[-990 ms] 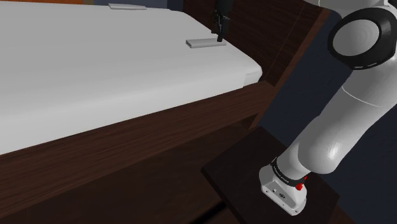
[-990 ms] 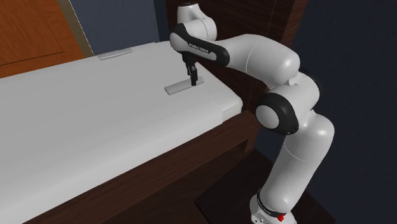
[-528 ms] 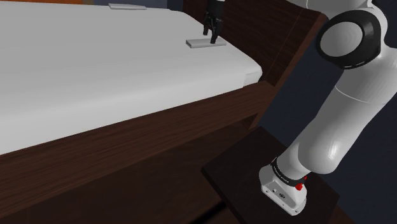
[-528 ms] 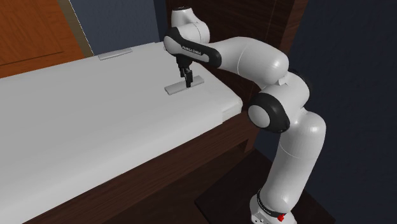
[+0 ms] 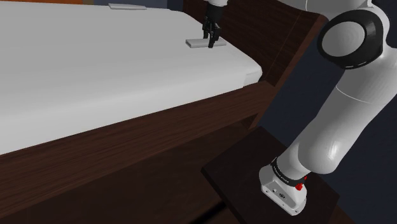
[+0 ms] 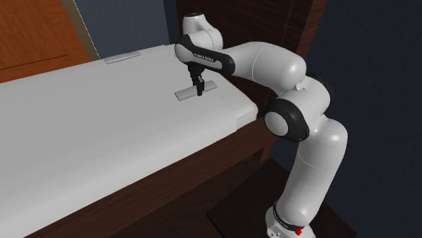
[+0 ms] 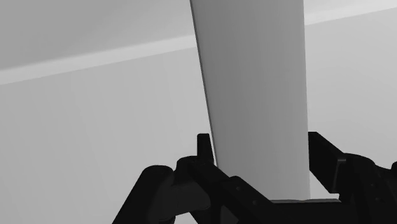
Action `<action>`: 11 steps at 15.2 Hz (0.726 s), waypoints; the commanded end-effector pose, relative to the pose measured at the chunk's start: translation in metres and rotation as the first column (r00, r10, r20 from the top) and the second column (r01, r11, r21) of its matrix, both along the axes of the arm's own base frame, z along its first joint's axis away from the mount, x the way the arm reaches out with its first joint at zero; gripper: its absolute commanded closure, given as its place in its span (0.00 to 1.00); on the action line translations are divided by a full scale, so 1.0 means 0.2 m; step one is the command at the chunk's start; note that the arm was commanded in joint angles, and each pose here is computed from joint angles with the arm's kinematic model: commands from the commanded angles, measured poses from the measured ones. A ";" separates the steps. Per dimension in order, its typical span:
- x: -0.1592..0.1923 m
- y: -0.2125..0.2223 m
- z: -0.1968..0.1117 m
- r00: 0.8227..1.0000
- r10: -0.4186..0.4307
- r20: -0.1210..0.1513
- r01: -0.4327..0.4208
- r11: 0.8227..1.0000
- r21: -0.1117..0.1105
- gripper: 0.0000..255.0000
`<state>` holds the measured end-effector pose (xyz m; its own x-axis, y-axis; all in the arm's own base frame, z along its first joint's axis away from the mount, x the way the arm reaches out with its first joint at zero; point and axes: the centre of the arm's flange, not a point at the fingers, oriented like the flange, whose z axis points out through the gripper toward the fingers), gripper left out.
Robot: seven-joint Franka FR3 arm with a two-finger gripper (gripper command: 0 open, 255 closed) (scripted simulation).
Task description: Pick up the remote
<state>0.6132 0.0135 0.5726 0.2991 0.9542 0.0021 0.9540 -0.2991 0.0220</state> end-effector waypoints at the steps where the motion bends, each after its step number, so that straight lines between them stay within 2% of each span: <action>1: 0.00 0.00 -0.01 1.000 -0.001 -0.002 0.001 1.000 0.000 1.00; 6: 0.00 0.00 0.00 1.000 -0.001 -0.002 0.001 1.000 0.000 1.00; 11: 0.00 0.00 0.13 1.000 -0.001 -0.002 0.001 1.000 0.000 1.00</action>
